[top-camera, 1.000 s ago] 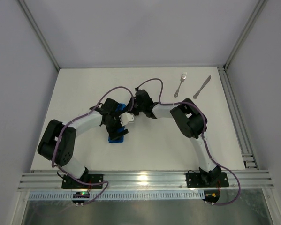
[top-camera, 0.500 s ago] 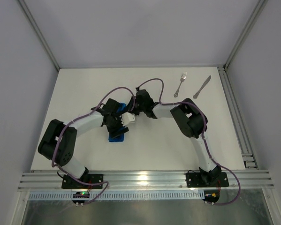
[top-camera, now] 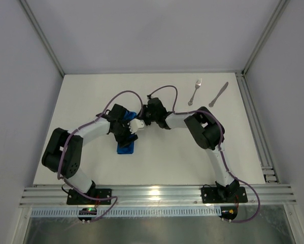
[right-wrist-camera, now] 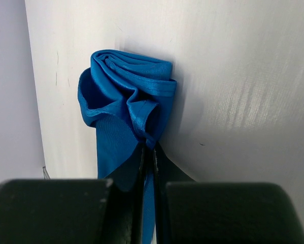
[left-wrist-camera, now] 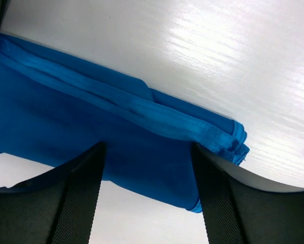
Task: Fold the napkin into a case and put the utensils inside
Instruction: Pick up the top corner of the smaller rectangle folded napkin from the center of the board, then stuff the top corner of the smaller-rectangle-folded napkin into the folded napkin.
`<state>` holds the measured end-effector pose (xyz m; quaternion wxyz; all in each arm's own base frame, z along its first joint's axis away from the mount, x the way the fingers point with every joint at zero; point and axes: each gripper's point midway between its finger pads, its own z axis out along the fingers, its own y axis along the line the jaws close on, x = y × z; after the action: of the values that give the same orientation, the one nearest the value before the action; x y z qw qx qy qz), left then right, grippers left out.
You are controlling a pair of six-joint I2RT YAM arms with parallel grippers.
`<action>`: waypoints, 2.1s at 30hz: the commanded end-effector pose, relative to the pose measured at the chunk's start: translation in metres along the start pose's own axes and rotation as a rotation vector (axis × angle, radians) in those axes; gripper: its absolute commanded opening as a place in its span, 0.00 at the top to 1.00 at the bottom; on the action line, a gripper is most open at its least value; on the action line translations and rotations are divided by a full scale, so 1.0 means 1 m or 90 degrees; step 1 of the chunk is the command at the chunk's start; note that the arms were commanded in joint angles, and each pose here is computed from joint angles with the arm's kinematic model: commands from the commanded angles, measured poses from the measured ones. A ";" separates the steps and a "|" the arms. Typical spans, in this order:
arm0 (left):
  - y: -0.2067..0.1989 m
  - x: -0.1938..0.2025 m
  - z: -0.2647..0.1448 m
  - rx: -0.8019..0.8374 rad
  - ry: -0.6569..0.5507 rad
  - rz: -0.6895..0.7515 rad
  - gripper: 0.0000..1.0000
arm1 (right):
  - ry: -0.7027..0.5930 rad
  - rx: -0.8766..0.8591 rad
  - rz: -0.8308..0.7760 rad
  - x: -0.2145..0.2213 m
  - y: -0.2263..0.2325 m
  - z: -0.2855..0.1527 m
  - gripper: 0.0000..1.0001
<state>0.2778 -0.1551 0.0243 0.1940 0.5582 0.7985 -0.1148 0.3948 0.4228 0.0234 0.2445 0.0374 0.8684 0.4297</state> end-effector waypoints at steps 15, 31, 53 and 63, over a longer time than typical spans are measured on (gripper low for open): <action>-0.004 0.017 0.026 0.039 0.056 -0.053 0.32 | 0.003 0.025 0.010 0.006 -0.013 -0.001 0.96; -0.004 -0.008 0.003 0.052 -0.014 -0.081 1.00 | 0.011 0.018 -0.004 0.006 -0.006 -0.008 0.96; 0.025 -0.023 -0.034 0.069 -0.109 -0.135 1.00 | 0.024 -0.058 -0.114 0.061 0.047 -0.080 0.63; 0.023 -0.015 -0.028 0.077 -0.090 -0.132 1.00 | 0.040 -0.121 -0.084 0.094 0.068 -0.052 0.59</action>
<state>0.2948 -0.1443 0.0499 0.1946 0.4666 0.8367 -0.2106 0.2597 0.4412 0.0402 0.2105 -0.0711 0.8567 0.4656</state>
